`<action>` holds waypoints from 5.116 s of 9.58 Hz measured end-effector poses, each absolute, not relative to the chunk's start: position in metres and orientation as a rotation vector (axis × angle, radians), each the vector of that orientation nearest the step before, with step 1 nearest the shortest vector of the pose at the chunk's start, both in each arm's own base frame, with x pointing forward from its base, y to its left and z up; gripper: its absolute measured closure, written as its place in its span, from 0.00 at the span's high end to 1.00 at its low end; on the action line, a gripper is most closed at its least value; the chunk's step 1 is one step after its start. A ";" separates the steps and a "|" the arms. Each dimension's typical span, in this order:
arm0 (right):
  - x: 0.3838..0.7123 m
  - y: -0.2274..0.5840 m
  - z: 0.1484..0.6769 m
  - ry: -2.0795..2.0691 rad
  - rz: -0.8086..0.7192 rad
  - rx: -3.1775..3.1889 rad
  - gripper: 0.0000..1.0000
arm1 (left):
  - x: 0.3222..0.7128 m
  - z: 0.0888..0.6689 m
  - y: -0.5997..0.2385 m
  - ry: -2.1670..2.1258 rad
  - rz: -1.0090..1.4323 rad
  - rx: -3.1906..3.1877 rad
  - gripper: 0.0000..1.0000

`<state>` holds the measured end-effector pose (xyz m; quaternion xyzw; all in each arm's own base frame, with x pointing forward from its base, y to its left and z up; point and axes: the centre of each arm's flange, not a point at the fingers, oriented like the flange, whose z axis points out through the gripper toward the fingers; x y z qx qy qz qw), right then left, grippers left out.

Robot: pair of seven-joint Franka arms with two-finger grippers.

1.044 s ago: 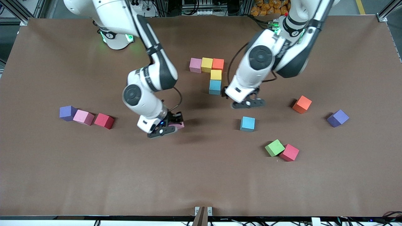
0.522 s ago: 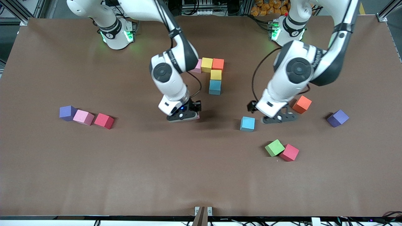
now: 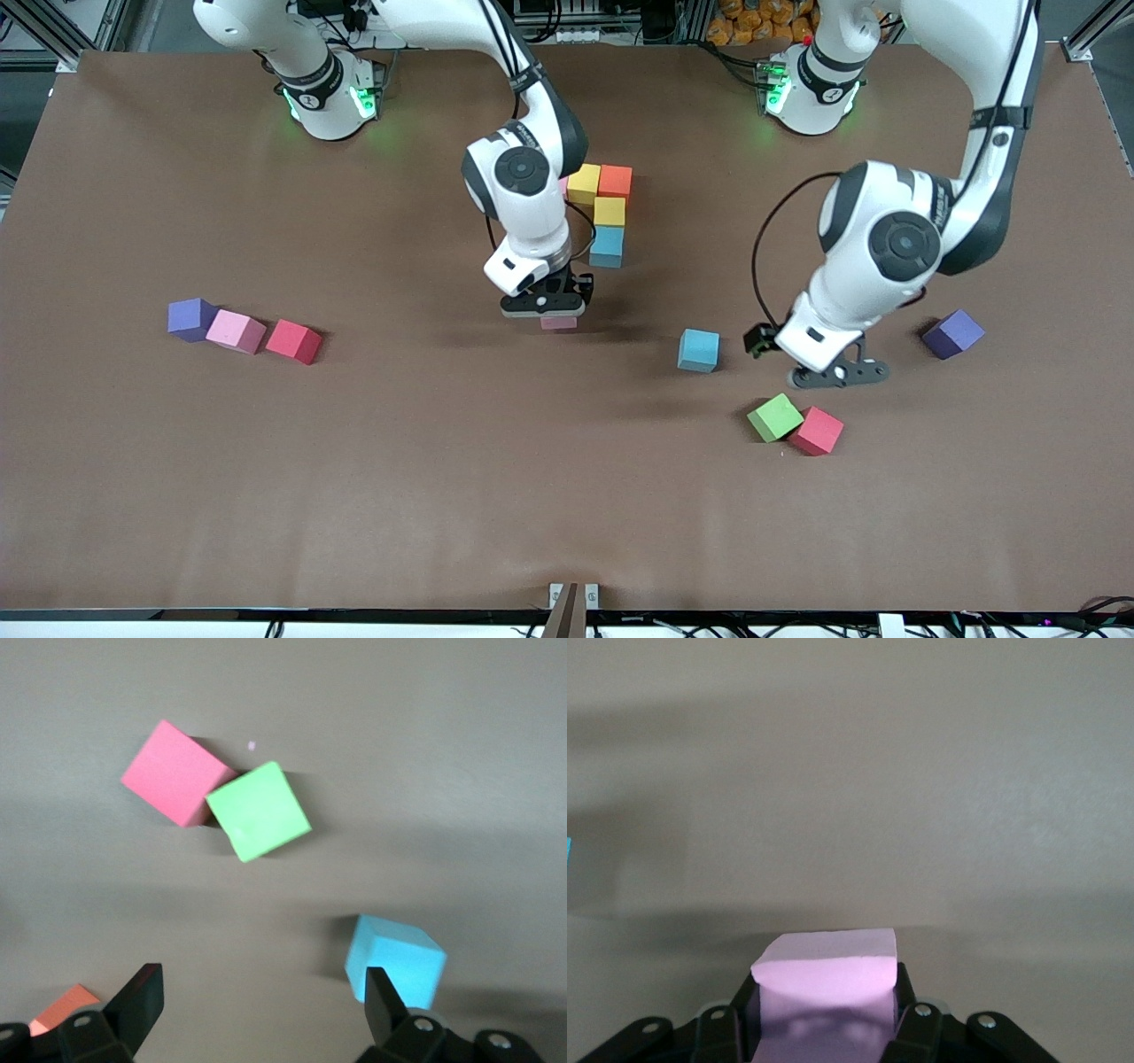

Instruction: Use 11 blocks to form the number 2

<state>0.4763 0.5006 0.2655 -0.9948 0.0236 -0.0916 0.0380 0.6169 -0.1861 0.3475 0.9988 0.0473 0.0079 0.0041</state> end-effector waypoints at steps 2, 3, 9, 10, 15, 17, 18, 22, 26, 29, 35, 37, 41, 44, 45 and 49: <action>0.459 0.518 0.253 0.094 -0.305 -3.050 0.58 | 0.624 0.323 -0.174 0.378 -0.036 3.080 1.00; 0.452 0.525 0.247 0.099 -0.311 -3.052 0.58 | 0.628 0.315 -0.168 0.497 -0.070 3.027 1.00; 0.429 0.557 0.235 0.128 -0.354 -3.030 0.58 | 0.657 0.278 -0.151 0.613 -0.047 3.013 1.00; 0.424 0.562 0.233 0.132 -0.357 -3.029 0.58 | 0.664 0.274 -0.155 0.607 -0.034 3.019 1.00; 0.414 0.570 0.220 0.117 -0.355 -3.042 0.58 | 0.693 0.248 -0.159 0.633 0.017 3.035 1.00; 0.411 0.573 0.219 0.109 -0.352 -3.043 0.58 | 0.692 0.241 -0.164 0.670 0.009 3.032 1.00; 0.409 0.574 0.218 0.103 -0.351 -3.043 0.58 | 0.691 0.239 -0.167 0.695 0.004 3.028 1.00; 0.421 0.565 0.219 0.038 -0.360 -3.058 0.58 | 0.688 0.230 -0.175 0.747 -0.012 3.023 1.00; 0.449 0.539 0.220 -0.135 -0.278 -3.093 0.58 | 0.687 0.219 -0.174 0.750 -0.031 3.032 1.00; 0.467 0.515 0.259 -0.338 -0.160 -3.049 0.58 | 0.686 0.213 -0.173 0.752 -0.043 3.037 1.00; 0.455 0.478 0.308 -1.139 0.004 -2.865 0.58 | 0.684 0.199 -0.172 0.756 -0.066 3.048 0.89; 0.439 0.489 0.304 -1.395 0.021 -2.812 0.58 | 0.684 0.200 -0.172 0.743 -0.065 3.051 0.60; 0.412 0.509 0.297 -1.792 0.021 -2.604 0.58 | 0.684 0.199 -0.172 0.743 -0.065 3.051 0.59; 0.410 0.509 0.289 -1.942 -0.084 -2.480 0.58 | 0.684 0.199 -0.172 0.743 -0.065 3.051 0.59; 0.404 0.507 0.283 -1.971 -0.106 -2.448 0.58 | 0.684 0.199 -0.172 0.743 -0.066 3.051 0.59; 0.380 0.497 0.264 -1.984 -0.147 -2.364 0.58 | 0.684 0.199 -0.172 0.743 -0.066 3.052 0.59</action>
